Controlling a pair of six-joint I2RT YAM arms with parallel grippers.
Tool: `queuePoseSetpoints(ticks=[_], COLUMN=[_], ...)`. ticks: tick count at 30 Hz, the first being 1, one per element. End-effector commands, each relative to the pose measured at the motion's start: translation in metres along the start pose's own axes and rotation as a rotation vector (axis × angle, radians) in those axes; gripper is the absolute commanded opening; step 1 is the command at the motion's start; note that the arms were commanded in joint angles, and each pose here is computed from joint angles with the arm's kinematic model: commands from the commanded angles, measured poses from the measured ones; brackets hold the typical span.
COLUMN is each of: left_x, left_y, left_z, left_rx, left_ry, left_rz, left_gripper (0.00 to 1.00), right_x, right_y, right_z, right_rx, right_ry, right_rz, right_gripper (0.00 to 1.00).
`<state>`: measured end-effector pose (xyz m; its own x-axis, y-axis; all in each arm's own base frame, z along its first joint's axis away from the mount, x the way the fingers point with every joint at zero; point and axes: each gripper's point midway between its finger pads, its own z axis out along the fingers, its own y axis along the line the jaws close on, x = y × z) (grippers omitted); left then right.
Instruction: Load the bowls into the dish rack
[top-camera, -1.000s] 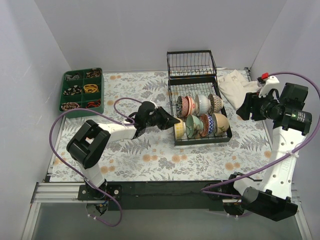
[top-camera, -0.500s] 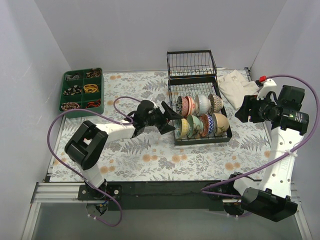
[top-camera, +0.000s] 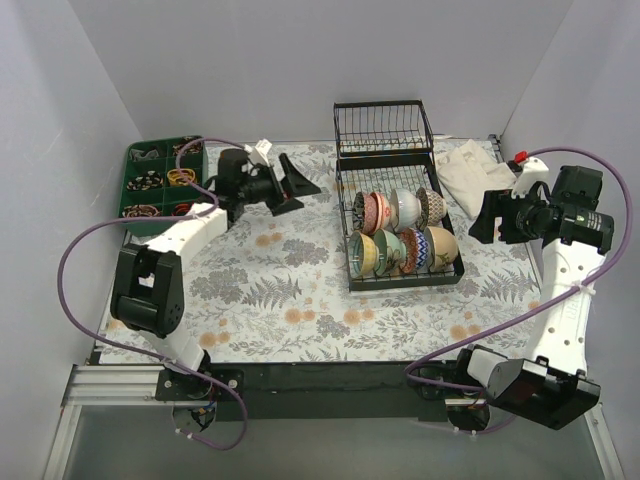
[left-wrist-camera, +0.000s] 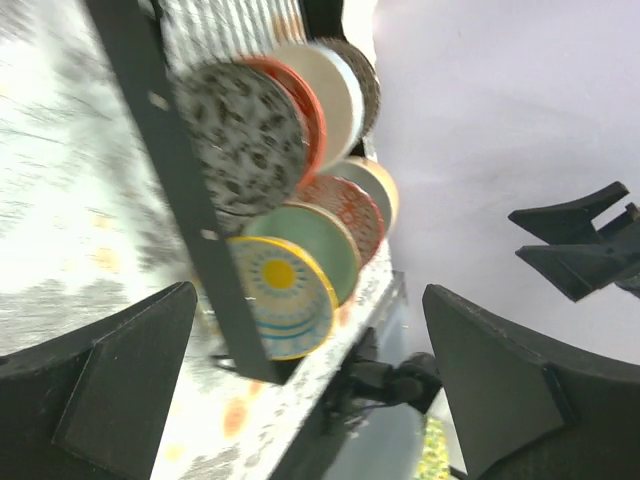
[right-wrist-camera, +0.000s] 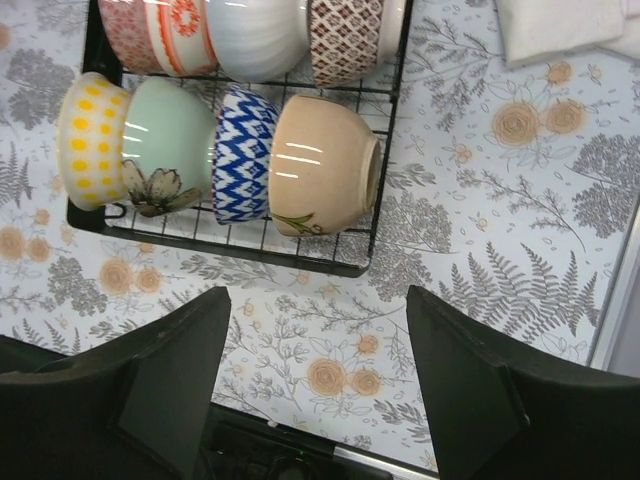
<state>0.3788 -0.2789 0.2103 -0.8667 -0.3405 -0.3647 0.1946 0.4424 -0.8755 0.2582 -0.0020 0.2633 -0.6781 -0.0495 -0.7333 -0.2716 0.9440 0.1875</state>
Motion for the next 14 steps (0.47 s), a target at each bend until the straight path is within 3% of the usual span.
queuePoseSetpoints(ticks=[1, 3, 6, 9, 14], left_x=[-0.028, -0.061, -0.082, -0.107, -0.129], left_y=[0.025, 0.036, 0.053, 0.057, 0.035], left_z=[-0.054, -0.072, -0.091, -0.104, -0.122], left_rx=[0.007, -0.069, -0.228, -0.358, -0.409], left_ry=[0.039, -0.040, -0.034, -0.064, -0.136], left_rz=[0.185, 0.288, 0.509, 0.615, 0.742], left_gripper=[0.98, 0.98, 0.98, 0.98, 0.98], right_x=[0.011, 0.014, 0.011, 0.005, -0.005], right_y=[-0.017, -0.025, -0.031, -0.029, -0.006], right_z=[0.001, 0.000, 0.000, 0.001, -0.002], right_rx=[0.091, 0.140, 0.174, 0.164, 0.064], right_ry=[0.059, 0.071, 0.056, 0.014, -0.077], right_rz=[0.016, 0.028, 0.024, 0.007, -0.047], right_gripper=[0.81, 0.83, 0.84, 0.85, 0.84])
